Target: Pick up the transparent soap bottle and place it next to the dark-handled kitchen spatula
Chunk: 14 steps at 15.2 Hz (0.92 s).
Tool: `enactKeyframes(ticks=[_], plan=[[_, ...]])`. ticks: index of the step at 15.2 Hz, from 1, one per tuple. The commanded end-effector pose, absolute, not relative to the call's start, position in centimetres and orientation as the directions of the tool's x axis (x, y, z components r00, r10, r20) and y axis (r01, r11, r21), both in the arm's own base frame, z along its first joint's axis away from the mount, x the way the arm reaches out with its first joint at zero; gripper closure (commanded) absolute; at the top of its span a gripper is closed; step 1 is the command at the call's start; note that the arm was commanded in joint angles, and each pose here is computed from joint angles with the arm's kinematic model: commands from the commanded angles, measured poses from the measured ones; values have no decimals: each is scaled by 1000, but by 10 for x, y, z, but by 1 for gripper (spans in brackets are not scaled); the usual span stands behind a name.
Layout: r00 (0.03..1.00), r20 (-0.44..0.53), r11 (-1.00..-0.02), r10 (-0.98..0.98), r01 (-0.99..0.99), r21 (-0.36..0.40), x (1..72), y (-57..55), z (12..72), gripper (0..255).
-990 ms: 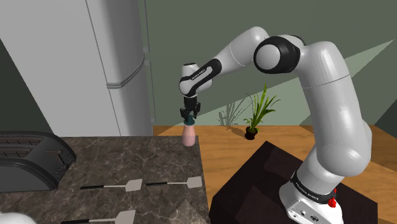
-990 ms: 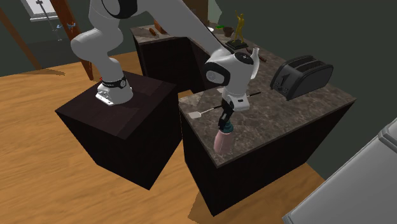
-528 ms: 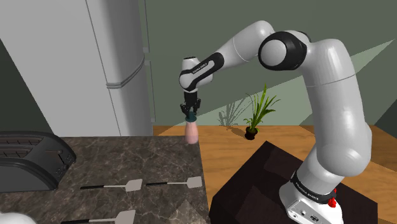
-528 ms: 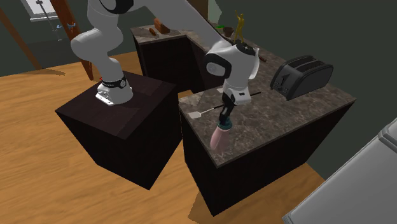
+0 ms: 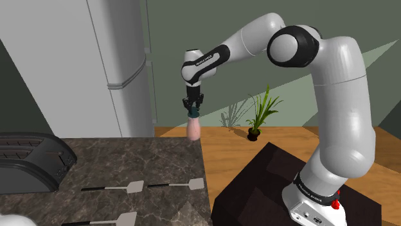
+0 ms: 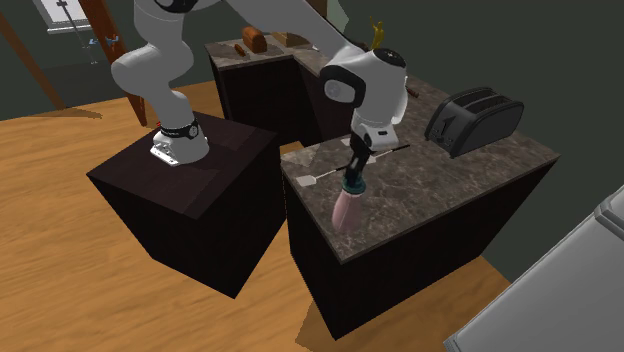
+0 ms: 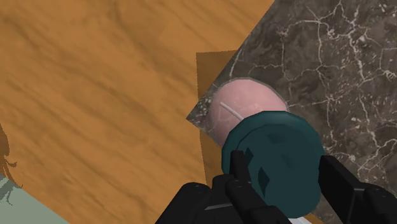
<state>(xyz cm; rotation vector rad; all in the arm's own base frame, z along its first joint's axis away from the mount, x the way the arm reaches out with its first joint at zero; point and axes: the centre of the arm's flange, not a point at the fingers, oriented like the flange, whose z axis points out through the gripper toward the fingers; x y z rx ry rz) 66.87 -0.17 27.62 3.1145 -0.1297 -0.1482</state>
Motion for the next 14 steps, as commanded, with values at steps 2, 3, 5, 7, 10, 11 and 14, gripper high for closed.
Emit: enactKeyframes(ticks=[2,3,5,7,10,11,14], plan=[[992,-94,-996,-84,-82,25,670,-1,293,255],[992,-94,-996,-84,-82,25,670,-1,298,255],[992,-94,-996,-84,-82,25,670,-1,309,255],[992,-94,-996,-84,-82,25,670,-1,320,255],[992,-94,-996,-84,-82,25,670,-1,335,255],[992,-94,-996,-84,-82,25,670,-1,341,255],[992,-94,-996,-84,-82,25,670,-1,356,255]])
